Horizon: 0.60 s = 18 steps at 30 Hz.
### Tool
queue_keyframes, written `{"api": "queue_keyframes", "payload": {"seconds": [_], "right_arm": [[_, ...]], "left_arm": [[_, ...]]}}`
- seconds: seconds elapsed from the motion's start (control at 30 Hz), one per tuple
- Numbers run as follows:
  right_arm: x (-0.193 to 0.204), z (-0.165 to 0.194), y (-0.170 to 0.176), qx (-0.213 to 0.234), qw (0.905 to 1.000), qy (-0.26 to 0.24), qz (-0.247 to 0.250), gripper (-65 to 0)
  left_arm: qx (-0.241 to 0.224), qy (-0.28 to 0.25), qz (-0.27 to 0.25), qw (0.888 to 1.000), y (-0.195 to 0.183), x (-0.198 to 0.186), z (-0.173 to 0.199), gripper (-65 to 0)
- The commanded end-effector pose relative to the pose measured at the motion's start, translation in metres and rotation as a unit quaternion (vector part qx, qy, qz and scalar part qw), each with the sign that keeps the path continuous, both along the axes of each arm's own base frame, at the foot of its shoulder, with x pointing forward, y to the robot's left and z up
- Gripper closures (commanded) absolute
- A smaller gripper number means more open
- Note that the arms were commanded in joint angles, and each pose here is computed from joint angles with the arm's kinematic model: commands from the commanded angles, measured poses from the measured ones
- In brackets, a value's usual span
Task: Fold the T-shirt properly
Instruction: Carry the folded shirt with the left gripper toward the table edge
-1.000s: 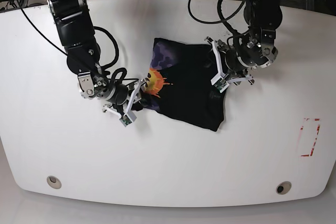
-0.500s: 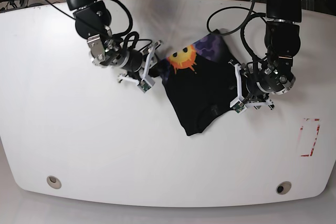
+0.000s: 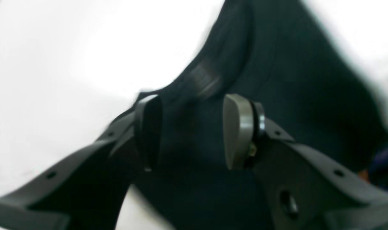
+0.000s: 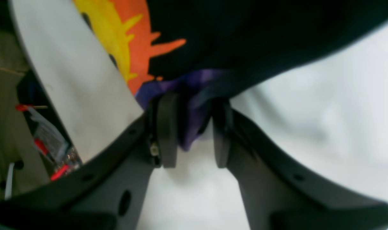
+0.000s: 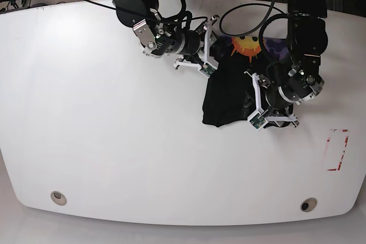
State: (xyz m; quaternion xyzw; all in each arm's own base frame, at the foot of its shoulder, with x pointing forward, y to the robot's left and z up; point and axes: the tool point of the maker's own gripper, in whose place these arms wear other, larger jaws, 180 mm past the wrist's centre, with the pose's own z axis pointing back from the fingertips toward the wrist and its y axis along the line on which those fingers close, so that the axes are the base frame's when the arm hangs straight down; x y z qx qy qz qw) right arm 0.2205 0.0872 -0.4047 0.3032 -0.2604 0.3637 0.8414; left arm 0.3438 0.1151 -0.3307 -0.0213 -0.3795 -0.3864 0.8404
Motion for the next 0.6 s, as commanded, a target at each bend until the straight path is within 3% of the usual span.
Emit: {"api": "queue_keyframes", "payload": {"seconds": [0.0,0.13,0.43,0.57], "right_arm": [[0.014,0.025,0.003,0.026,0.9990,-0.036,-0.006,-16.5],[0.015,0.042,-0.005,0.035,0.9973,-0.064,-0.009,-16.5],[0.045,0.054,-0.063,0.029,0.9901,-0.086,-0.107,-16.5],[0.048,0.049,-0.086,0.020,0.9864,-0.079,-0.143,-16.5]], "left_arm": [[-0.016,-0.032,0.040,0.999,0.006,0.006,0.018,-28.6],[-0.071,-0.041,0.120,0.989,0.010,0.011,0.022,-28.7],[-0.180,-0.084,0.196,0.960,-0.008,-0.004,0.009,-29.2],[-0.194,-0.092,0.233,0.948,-0.004,-0.018,-0.006,-29.2]]}}
